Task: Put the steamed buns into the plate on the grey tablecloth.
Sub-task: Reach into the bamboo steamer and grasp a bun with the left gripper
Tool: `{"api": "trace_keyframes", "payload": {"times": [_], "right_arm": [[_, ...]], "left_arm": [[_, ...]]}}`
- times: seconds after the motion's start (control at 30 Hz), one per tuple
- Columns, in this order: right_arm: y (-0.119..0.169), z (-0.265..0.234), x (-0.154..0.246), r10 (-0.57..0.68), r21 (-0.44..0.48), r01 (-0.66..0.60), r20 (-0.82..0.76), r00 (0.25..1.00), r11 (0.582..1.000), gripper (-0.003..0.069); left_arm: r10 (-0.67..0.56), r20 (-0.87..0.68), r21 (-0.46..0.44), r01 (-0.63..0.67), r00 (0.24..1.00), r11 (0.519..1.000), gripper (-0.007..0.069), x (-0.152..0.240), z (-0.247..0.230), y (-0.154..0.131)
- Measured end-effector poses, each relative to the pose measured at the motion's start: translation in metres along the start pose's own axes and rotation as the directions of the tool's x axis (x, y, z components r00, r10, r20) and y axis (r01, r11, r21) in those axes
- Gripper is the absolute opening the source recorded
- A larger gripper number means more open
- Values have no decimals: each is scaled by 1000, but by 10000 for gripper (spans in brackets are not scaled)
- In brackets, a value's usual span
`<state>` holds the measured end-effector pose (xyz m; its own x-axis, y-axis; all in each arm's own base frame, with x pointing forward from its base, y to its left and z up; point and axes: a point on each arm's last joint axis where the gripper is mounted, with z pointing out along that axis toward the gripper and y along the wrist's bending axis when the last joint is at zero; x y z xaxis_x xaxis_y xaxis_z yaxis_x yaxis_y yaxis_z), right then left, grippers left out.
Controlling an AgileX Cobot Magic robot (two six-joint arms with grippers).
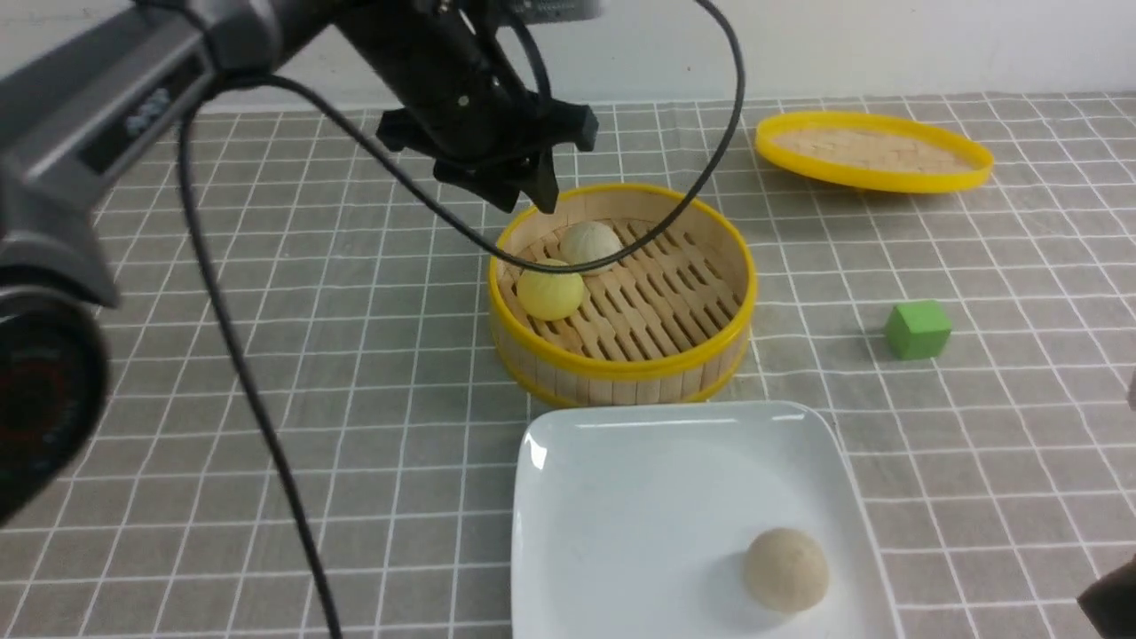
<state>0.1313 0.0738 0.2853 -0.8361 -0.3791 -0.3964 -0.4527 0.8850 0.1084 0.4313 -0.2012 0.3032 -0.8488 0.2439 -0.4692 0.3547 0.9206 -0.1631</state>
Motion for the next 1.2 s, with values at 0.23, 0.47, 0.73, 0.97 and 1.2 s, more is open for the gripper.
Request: {"api": "trace_keyframes", "payload": {"times": [0.23,0.47,0.73,0.97,1.2], "right_arm": [[2,2,-1,19,-25,-18,25,999,1000,-8],[3,3,-4,29,-34,-27,56,998,999,-5],[6,3,-9,61,-73,-52,117,991,996,1],[5,2,-13,65,-73,-54,163,984,996,4],[5,2,-16,67,-72,-54,194,979,996,10]], "left_arm": [[-32,-43,-51,30,999,998,330,-15,47,4],[-44,-70,-39,42,997,998,463,-13,68,5],[-83,-107,2,83,991,997,459,-7,80,2],[-96,-199,-18,94,975,995,393,10,101,6],[-89,-156,-13,88,984,996,57,4,79,4]]}}
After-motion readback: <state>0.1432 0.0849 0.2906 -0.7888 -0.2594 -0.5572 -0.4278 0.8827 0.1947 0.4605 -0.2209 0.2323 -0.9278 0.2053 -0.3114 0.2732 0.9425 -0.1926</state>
